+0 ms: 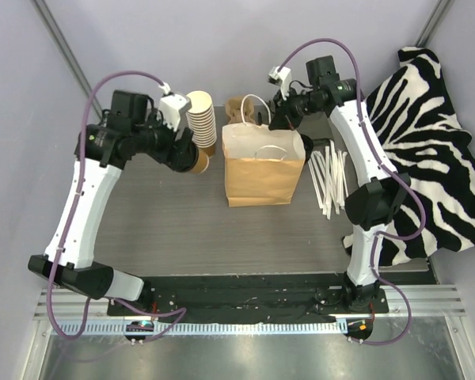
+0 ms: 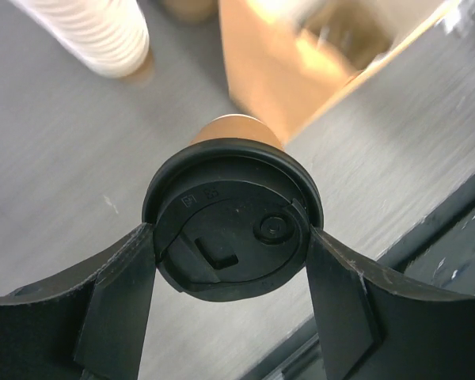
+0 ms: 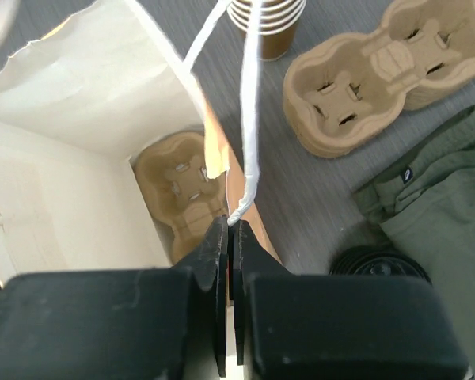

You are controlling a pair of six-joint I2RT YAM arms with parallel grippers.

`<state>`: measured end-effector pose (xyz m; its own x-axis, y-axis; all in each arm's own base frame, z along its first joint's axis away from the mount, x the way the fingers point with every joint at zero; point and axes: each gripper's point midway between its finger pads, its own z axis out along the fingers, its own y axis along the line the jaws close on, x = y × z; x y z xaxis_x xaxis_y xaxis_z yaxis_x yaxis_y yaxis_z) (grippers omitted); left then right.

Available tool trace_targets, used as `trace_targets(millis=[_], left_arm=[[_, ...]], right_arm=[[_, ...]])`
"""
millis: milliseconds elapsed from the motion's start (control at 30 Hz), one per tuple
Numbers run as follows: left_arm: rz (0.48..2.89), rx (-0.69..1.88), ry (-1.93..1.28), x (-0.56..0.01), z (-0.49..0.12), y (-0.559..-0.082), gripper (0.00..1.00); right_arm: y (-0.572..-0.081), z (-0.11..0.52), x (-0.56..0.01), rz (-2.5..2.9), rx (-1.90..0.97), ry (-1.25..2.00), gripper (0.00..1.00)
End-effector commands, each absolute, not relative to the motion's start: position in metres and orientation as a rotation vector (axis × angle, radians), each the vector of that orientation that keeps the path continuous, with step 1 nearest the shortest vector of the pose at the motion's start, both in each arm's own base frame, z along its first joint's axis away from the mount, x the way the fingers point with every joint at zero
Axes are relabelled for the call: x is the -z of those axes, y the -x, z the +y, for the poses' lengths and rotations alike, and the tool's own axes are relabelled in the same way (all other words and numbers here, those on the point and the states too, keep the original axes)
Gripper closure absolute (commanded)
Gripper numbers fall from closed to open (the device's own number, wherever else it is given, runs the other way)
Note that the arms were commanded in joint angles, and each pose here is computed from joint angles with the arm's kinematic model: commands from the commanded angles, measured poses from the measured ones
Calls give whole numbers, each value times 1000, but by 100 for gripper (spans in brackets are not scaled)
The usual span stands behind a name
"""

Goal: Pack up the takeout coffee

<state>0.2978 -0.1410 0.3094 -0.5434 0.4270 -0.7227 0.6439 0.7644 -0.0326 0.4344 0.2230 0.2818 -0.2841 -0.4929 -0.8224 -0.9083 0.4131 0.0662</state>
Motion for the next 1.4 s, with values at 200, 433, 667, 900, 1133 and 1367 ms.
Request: trace_targets(millis=[200,433,667,900,1133,1367], left_arm=[[1848,485,-806,-446,-169,-293,83],[1738,448,-986,-439,-200,-274,83],[1686,397,-1040,-399,-217,-247,87],[1702,273,-1090,-353,-231,-235,89],[1687,198,-1197,-312,-244,-235,91],[1686,113,-1229,-279,-247,-248,92]], right_arm=[[-394,227,-375,1633,-526,904,99],[-345,243,-367,1638,-454,827,99],[-316,248,-359,1642,-398,760,99],[-291,260,-347,1647,-451,758,99],[-268,267,-348,1606,-498,783,99],[-248,271,-339,1608,-570,796,99]])
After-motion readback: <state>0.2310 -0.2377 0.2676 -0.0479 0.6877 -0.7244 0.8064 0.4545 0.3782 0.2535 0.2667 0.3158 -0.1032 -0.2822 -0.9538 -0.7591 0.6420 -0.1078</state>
